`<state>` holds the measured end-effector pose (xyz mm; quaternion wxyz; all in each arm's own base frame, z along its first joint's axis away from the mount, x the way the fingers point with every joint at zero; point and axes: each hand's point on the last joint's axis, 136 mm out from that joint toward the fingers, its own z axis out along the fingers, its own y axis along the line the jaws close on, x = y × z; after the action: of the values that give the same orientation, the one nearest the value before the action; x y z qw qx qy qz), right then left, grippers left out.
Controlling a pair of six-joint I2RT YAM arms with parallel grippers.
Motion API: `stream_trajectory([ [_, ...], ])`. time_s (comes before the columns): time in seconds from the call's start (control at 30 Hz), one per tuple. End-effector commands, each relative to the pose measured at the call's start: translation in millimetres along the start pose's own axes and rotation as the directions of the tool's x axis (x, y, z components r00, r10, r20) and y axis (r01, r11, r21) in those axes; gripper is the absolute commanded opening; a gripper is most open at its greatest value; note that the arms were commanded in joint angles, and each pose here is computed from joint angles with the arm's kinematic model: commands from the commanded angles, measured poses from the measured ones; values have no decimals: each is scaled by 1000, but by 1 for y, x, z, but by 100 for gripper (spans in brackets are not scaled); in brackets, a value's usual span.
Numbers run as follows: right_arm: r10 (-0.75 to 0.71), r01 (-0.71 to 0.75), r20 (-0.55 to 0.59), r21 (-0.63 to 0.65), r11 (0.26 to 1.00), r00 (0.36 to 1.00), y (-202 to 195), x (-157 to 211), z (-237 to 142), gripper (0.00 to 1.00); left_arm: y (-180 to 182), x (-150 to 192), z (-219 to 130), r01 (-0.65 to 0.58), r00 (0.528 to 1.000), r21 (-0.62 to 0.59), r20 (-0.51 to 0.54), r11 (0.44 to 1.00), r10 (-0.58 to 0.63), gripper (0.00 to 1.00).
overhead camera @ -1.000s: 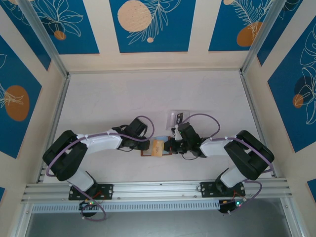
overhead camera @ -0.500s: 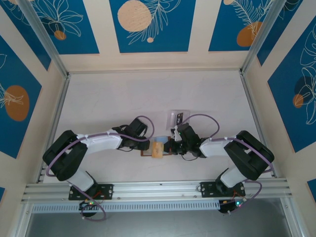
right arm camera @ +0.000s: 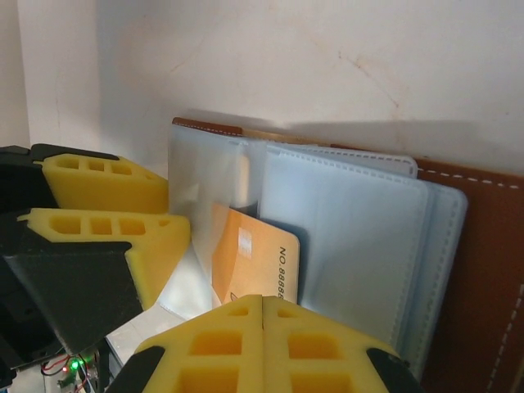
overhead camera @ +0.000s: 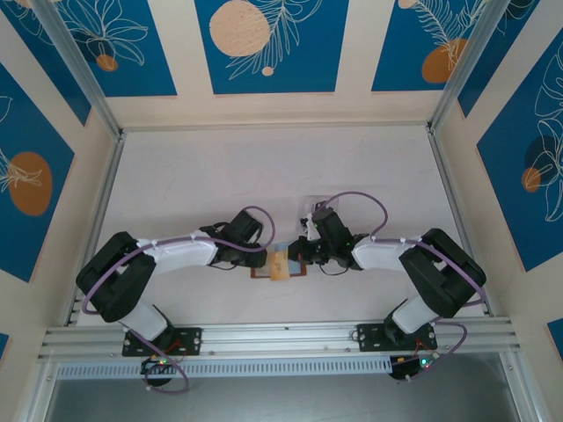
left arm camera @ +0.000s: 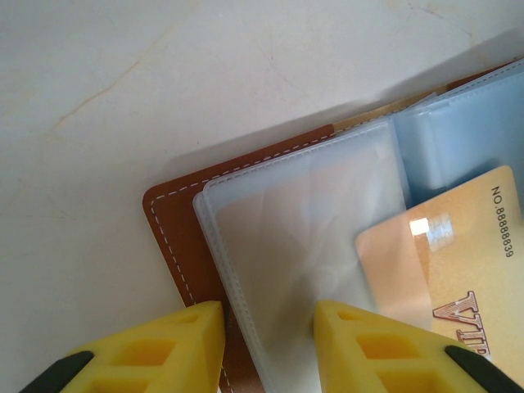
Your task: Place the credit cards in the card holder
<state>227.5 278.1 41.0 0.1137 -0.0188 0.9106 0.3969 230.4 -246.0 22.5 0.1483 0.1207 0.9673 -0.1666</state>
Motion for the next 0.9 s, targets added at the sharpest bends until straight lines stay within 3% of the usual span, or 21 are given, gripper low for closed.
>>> stream_trajectory([
  [0.0, -1, 0, -39, -17, 1000, 999, 2, 2, 3, 0, 25, 34, 11, 9, 994, -98, -108, 995, -19, 34],
  [0.03, 0, -1, -49, -29, 1000, 999, 4, 2, 3, 0, 24, 34, 11, 8, 994, -98, -107, 995, -18, 34],
  [0.2, -12, 8, -78, -48, 999, 997, 9, 5, 1, 22, 25, 34, 12, 7, 994, -99, -109, 995, -18, 34],
  [0.33, -31, 31, -103, 0, 1000, 994, 7, 8, 5, 30, 26, 36, 13, 8, 994, -100, -110, 995, -20, 34],
  [0.5, -37, 45, -114, 62, 997, 993, 1, 9, 8, 31, 20, 32, 5, 4, 995, -77, -103, 997, -12, 34],
  [0.67, -15, 26, -126, 90, 996, 992, -7, 12, 11, 30, 3, 10, -30, 10, 999, -36, -36, 999, -11, 37],
  [0.87, -3, 15, -135, 91, 996, 991, -10, 13, 11, 27, -21, -6, -49, 11, 1000, 56, -13, 998, -11, 32],
])
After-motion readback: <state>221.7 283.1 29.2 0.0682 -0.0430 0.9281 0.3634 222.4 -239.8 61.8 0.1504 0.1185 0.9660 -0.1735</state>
